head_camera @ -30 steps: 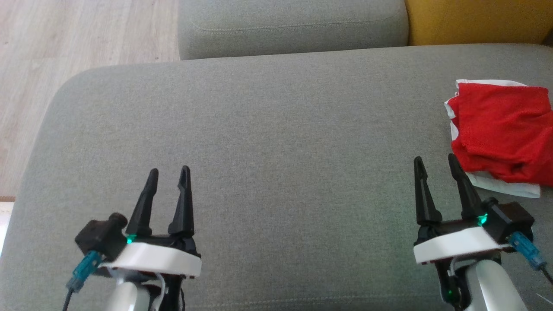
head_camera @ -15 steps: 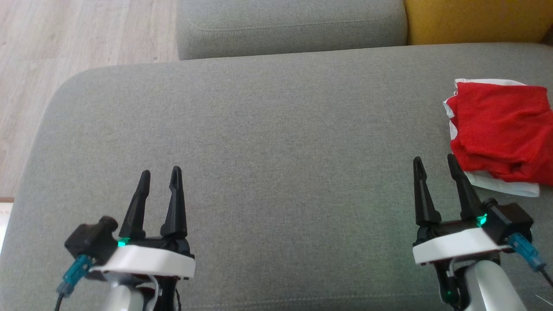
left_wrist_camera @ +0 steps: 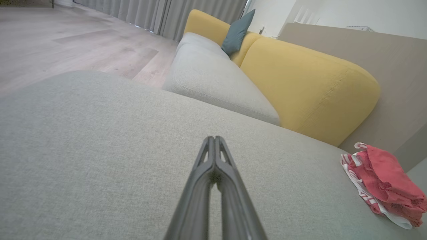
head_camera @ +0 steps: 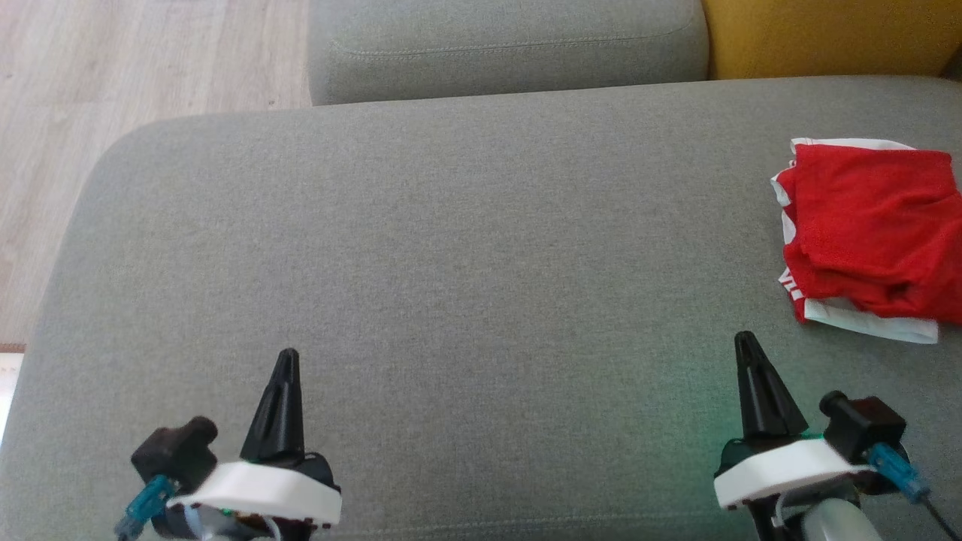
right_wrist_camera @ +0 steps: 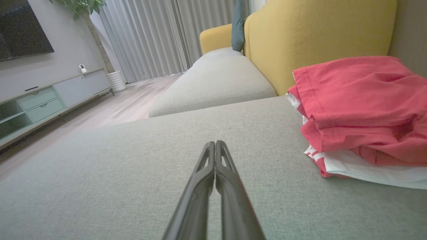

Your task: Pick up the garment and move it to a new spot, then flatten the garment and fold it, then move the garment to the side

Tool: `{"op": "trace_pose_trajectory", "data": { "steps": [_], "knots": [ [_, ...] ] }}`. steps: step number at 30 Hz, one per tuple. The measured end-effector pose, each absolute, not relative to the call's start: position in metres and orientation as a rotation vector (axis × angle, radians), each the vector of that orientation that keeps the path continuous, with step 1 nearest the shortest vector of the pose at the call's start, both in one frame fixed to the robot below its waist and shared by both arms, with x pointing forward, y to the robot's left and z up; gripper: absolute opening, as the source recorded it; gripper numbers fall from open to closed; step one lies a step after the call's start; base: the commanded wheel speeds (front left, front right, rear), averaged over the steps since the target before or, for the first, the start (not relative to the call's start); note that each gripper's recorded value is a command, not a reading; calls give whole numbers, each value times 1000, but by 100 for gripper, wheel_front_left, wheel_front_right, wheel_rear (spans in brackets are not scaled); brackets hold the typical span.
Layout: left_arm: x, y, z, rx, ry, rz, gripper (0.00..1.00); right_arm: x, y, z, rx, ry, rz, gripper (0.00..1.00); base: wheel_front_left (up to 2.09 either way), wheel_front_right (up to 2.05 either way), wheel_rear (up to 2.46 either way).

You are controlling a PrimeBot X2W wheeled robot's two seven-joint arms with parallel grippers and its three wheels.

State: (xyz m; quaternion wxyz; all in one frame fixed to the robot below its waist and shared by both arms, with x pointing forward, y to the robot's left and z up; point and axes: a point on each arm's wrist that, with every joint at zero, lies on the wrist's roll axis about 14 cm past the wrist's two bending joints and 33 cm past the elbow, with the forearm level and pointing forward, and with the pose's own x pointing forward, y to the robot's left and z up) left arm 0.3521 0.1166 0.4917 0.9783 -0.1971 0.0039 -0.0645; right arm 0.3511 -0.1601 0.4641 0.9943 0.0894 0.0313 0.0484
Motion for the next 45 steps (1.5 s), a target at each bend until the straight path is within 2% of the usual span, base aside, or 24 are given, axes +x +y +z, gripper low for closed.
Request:
{"op": "trace_pose_trajectory", "data": {
  "steps": [45],
  "knots": [
    [358, 143, 473, -814, 116, -20, 0, 356, -181, 460, 682, 104, -38, 0, 0, 0, 0]
  ]
}}
